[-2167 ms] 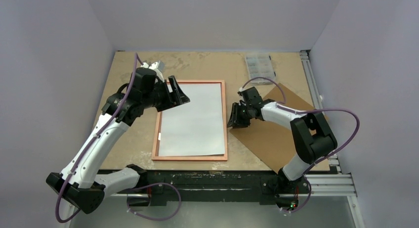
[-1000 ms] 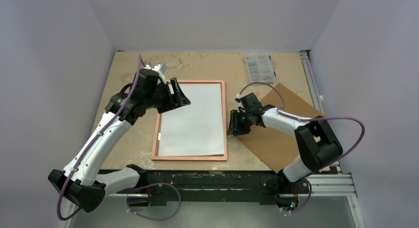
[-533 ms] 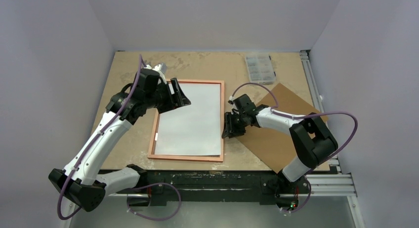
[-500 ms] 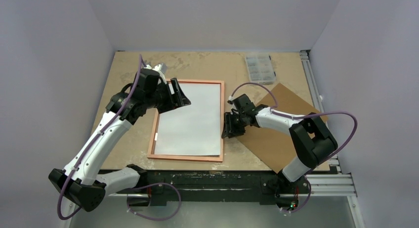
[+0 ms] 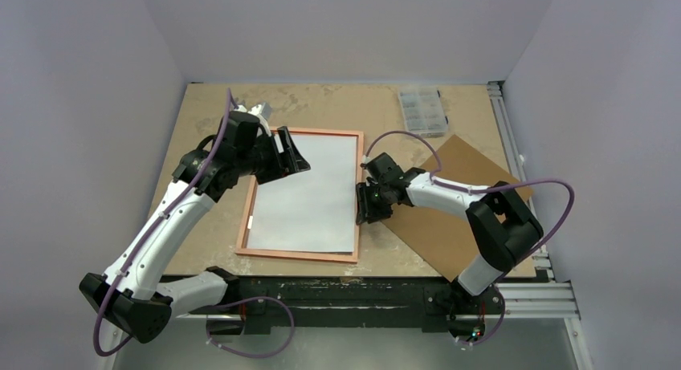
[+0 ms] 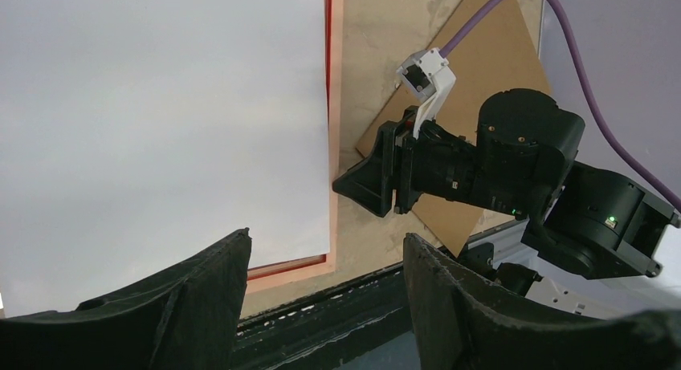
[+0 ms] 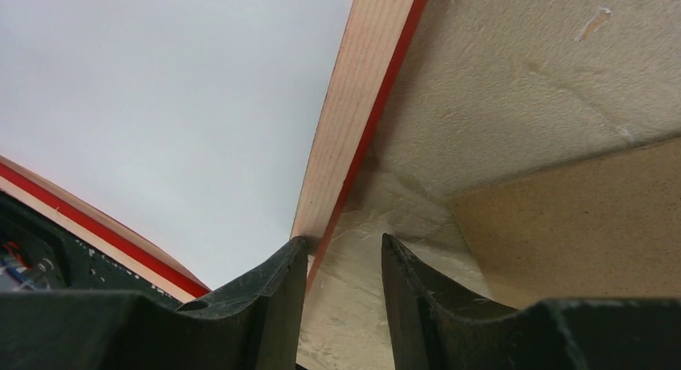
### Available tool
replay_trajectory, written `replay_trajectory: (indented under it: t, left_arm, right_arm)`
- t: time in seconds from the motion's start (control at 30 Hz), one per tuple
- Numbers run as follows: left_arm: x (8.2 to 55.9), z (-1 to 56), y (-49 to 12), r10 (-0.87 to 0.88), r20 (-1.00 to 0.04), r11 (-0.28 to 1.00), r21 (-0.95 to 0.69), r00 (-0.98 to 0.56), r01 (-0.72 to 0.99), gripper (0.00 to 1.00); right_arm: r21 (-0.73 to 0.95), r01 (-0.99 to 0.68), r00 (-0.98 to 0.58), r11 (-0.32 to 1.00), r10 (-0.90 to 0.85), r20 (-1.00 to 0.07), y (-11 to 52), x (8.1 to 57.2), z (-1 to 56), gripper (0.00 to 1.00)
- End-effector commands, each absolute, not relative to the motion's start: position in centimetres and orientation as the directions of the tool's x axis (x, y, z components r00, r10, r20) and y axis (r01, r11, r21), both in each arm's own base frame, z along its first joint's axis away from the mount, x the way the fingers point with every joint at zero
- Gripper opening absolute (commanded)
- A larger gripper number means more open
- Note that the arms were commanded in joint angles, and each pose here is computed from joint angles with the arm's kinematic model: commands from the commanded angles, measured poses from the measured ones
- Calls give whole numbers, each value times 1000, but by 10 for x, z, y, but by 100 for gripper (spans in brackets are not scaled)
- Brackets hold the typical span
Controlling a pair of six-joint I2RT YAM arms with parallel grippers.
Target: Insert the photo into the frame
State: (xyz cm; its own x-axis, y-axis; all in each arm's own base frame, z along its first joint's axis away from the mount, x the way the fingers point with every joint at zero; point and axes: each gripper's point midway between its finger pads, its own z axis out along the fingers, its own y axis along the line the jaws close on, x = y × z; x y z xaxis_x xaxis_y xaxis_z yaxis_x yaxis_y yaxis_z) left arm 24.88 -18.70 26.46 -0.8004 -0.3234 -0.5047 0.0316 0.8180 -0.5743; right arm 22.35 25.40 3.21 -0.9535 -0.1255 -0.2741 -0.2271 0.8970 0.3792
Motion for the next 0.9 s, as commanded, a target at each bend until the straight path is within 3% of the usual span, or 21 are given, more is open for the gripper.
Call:
replay_trajectory:
  t: [0.0, 0.43, 0.87]
  left_arm:
    - [252, 265, -187, -310, -525, 820, -570, -793, 57, 68]
    - [255, 257, -187, -301, -513, 828, -559, -804, 47, 68]
    - [258, 240, -190, -283, -483, 842, -539, -828, 27, 68]
  right_arm:
    - [424, -222, -962, 878, -126, -244, 266, 218, 26, 39]
    - [457, -226, -962, 860, -124, -244, 274, 219, 27, 50]
    - [206, -262, -932, 943, -192, -307, 267, 236, 12, 48]
